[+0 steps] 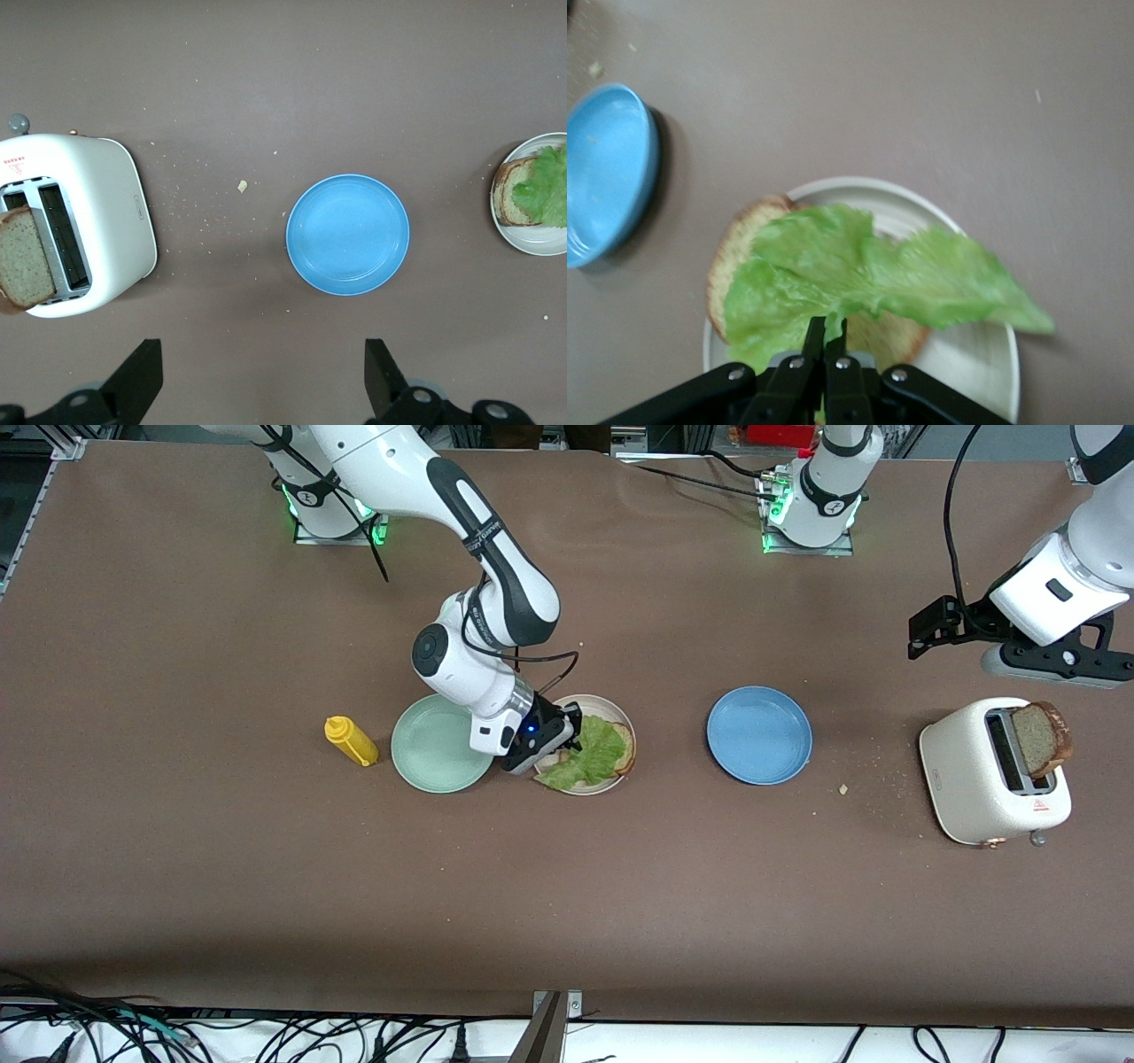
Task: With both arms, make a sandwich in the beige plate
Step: 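Lower the lettuce onto the bread and open the right gripper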
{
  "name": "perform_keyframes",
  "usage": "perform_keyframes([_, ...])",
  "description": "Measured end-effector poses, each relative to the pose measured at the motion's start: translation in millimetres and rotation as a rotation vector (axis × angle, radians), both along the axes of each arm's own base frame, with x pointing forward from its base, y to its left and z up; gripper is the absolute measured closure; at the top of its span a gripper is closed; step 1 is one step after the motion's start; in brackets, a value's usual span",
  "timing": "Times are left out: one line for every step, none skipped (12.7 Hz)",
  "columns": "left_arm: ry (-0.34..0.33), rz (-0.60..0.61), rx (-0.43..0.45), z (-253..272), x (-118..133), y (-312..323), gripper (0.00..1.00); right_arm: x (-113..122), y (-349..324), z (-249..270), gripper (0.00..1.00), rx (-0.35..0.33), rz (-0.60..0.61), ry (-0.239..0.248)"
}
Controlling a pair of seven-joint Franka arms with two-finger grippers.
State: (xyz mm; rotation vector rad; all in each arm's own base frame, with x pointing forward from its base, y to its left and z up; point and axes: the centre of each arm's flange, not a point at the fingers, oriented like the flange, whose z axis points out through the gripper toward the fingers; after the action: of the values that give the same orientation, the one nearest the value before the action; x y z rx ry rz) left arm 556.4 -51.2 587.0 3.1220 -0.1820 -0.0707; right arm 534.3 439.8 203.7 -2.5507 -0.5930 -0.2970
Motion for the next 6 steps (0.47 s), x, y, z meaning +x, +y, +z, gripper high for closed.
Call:
perform_keyframes([0.000, -0.001, 0.000, 0.0, 0.0, -0.5, 0.00, -5.0, -4.7, -7.1, 0.98, -0.006, -0.009, 0.019])
perform_keyframes([0.000, -0.001, 0.000, 0.0, -0.1, -0.8, 0.00, -8.6, -8.2, -10.4, 0.98, -0.005, -0.021, 0.033])
perform_keyframes([0.000, -0.001, 0.000, 0.0, -0.1, -0.8, 0.00, -10.9, -10.1, -9.7, 0.97, 0.001, -0.033, 0.043])
perform_keyframes([0.000, -0.001, 0.000, 0.0, -0.1, -0.8, 0.00, -13.2, -11.0, -8.9, 0.93, 0.006, -0.045, 0.054])
perform_keyframes([0.000, -0.001, 0.000, 0.0, -0.1, -0.8, 0.00, -15.4, -11.2, -9.9, 0.80, 0.006, -0.052, 0.063])
perform_keyframes([0.000, -0.001, 0.000, 0.0, 0.0, -0.3, 0.00, -16.8, -11.2, -11.3, 0.69, 0.004, -0.053, 0.066])
